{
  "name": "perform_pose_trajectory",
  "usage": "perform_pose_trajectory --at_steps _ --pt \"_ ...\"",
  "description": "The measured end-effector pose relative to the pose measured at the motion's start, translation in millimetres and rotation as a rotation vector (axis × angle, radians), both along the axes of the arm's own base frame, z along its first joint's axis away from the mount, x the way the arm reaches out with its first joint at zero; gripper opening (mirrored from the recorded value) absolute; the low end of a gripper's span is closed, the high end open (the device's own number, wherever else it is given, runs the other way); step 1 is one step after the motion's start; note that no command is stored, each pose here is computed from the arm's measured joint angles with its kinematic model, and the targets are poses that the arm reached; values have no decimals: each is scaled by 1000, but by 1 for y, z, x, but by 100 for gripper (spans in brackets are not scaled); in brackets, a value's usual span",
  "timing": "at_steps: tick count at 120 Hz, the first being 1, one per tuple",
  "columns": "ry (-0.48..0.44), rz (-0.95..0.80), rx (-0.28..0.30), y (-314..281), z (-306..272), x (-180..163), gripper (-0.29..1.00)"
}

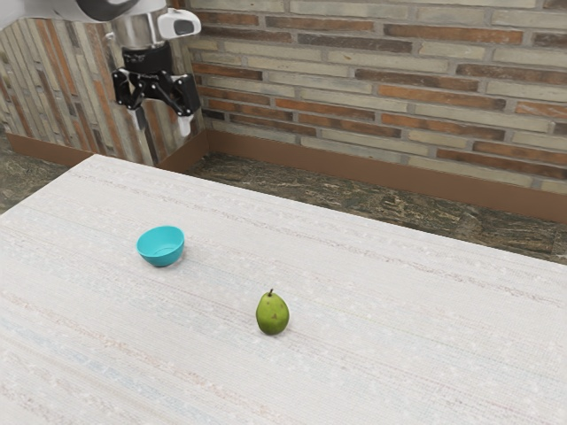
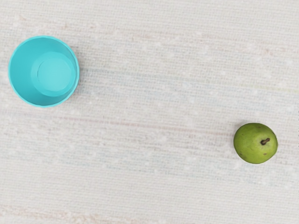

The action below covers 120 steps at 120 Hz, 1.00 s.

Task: Place the pear in the bowl.

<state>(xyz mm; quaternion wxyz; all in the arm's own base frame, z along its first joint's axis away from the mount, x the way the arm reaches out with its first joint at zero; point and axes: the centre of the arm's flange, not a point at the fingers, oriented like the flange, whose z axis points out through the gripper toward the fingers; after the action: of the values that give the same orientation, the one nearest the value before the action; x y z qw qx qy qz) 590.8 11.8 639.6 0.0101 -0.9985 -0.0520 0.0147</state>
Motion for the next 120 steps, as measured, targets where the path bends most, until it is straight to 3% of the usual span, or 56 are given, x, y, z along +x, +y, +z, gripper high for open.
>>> perform_pose_trajectory --at_steps 36,57,76,101,120 --pt "-77 -25 -1 -24 7 9 70" --pt "-51 -147 6 -115 -26 21 70" --pt "70 -292 12 -219 -107 28 70" --pt "282 -266 52 -229 -217 57 70" --pt "397 -283 141 -220 -288 65 70"
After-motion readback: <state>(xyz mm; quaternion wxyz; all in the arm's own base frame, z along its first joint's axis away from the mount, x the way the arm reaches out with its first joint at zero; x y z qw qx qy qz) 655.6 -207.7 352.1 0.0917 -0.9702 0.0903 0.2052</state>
